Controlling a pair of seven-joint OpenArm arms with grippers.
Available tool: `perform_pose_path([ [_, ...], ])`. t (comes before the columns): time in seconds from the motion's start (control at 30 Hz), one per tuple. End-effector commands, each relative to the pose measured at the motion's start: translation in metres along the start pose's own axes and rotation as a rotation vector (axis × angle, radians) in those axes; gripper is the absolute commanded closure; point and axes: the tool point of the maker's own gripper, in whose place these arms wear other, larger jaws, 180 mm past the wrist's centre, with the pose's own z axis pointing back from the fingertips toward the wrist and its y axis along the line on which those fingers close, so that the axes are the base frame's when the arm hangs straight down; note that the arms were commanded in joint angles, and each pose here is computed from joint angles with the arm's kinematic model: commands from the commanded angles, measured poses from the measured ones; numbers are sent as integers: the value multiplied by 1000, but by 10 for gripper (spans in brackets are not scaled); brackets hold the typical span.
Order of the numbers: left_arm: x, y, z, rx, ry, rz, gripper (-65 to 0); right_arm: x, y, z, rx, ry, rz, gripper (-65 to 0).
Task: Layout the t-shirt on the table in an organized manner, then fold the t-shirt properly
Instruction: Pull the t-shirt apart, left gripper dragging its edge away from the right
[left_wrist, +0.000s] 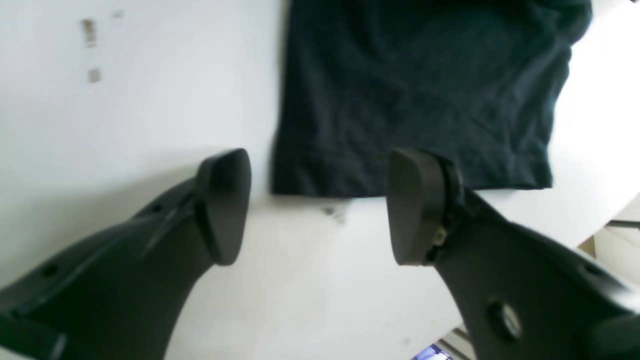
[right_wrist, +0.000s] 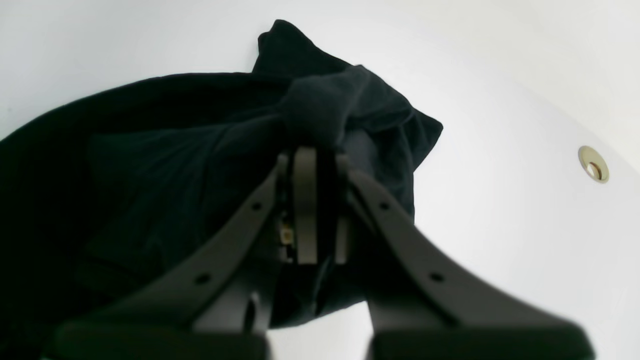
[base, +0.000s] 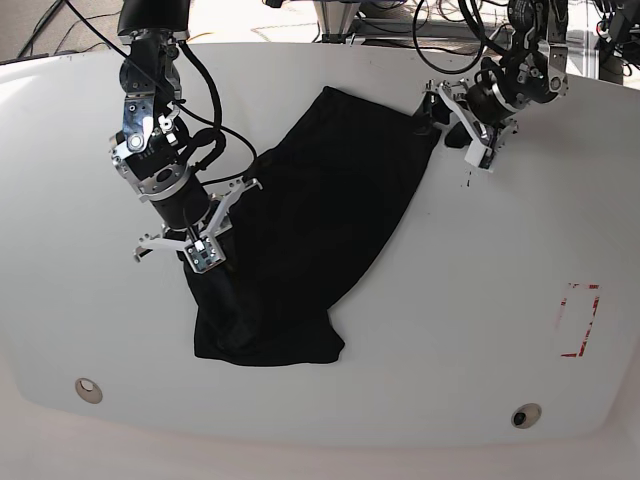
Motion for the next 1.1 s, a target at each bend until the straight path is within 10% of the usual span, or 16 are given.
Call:
perform_pose_path([
  [0.0,1,-7,0,-22,0,-12,-403,19,-6,2,-15,-68,2,0],
  [0.57,15,-13,-22,-48,-29,22,-388,18,-5,2,-13,-68,0,0],
  [0.93,19,-3,-29,-32,-27,39,-14,18,-6,2,-15,-68,0,0],
  [1.07,20,10,-33,16,-23,91,-1,18,-6,2,-15,-68,0,0],
])
